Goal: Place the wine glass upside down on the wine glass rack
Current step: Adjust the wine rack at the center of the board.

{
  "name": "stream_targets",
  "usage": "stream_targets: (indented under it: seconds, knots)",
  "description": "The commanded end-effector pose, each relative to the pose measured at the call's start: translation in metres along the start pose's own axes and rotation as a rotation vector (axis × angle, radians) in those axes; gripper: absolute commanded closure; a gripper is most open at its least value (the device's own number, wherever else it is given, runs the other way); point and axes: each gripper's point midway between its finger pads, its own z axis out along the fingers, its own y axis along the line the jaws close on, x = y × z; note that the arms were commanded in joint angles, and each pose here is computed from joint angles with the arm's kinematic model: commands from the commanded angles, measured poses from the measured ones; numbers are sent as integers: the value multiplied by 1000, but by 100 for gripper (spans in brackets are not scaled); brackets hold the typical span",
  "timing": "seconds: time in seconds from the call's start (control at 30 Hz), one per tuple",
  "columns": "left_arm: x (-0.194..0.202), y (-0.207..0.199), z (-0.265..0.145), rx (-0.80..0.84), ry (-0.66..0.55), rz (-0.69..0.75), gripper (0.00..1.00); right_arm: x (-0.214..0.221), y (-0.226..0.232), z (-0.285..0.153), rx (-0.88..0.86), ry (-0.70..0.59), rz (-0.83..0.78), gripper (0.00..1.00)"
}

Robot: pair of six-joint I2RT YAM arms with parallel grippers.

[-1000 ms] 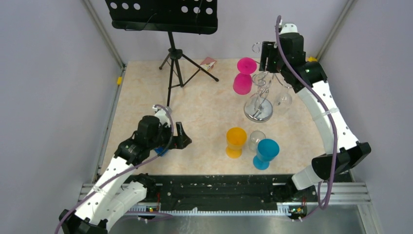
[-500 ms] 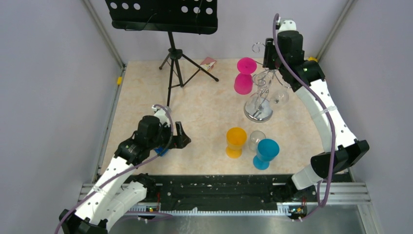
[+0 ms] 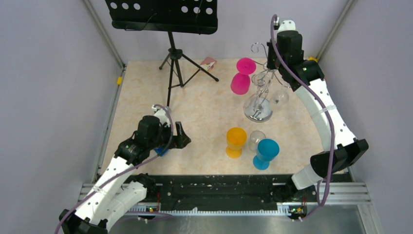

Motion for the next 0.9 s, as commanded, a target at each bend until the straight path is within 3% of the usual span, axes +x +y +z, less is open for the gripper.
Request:
stream_targets:
  seconds: [0.0, 0.13, 0.43, 0.87]
  knots:
    - [-11, -4, -1, 12, -42, 6, 7, -14, 6, 3, -35, -49, 1, 92]
    - [-11, -3, 0, 7, -42, 5, 7, -17, 11, 3, -74, -58, -13, 100]
    - [-10, -3, 0, 9, -35, 3, 7, -24, 21, 0, -226, -79, -10, 100]
    - [-10, -2, 1, 2, -32, 0, 7, -24, 37, -10, -372, -97, -189, 100]
